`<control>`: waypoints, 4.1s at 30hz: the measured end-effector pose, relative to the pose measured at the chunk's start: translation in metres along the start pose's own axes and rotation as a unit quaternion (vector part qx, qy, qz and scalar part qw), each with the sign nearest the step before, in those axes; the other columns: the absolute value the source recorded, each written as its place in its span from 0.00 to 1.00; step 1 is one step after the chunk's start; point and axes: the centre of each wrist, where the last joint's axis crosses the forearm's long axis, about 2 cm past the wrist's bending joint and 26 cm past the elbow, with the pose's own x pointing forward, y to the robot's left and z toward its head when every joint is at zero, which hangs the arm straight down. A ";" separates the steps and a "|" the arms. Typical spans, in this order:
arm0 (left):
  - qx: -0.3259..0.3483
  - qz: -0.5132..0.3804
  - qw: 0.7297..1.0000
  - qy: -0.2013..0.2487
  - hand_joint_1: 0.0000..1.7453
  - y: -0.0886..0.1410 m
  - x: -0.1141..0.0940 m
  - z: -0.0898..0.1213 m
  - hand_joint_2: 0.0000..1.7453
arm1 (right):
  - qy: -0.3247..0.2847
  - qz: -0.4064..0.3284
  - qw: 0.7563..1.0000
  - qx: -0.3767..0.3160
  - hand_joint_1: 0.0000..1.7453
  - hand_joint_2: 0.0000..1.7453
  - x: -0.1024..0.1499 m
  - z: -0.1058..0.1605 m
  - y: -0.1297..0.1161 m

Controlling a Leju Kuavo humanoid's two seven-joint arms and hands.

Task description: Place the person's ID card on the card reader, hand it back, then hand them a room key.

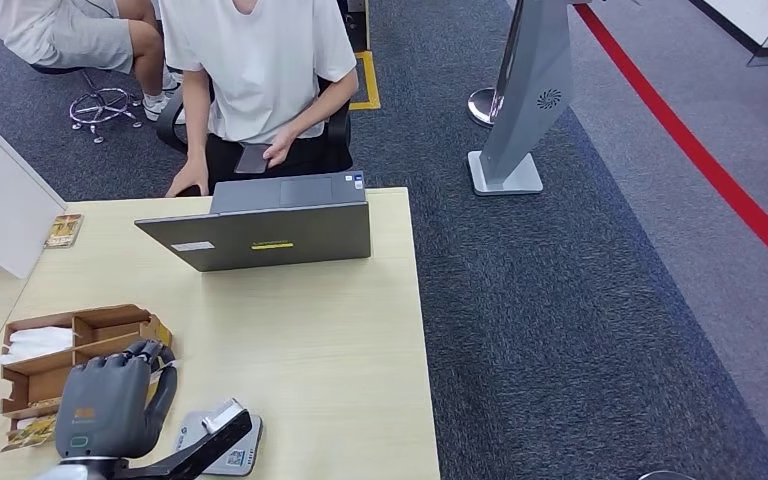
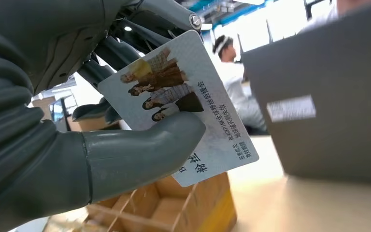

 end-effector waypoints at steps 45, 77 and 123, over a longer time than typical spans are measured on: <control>0.143 -0.073 0.980 0.117 1.00 0.070 -0.024 -0.051 1.00 | -0.003 0.007 1.000 0.016 0.00 1.00 0.001 0.002 0.007; 0.177 -0.135 0.966 0.134 0.00 0.106 -0.043 -0.083 1.00 | -0.003 0.017 1.000 0.015 0.00 1.00 0.003 -0.004 0.005; -0.142 -0.091 0.979 0.118 0.00 0.002 -0.021 0.016 1.00 | 0.019 -0.004 1.000 -0.012 0.00 1.00 -0.006 -0.019 -0.022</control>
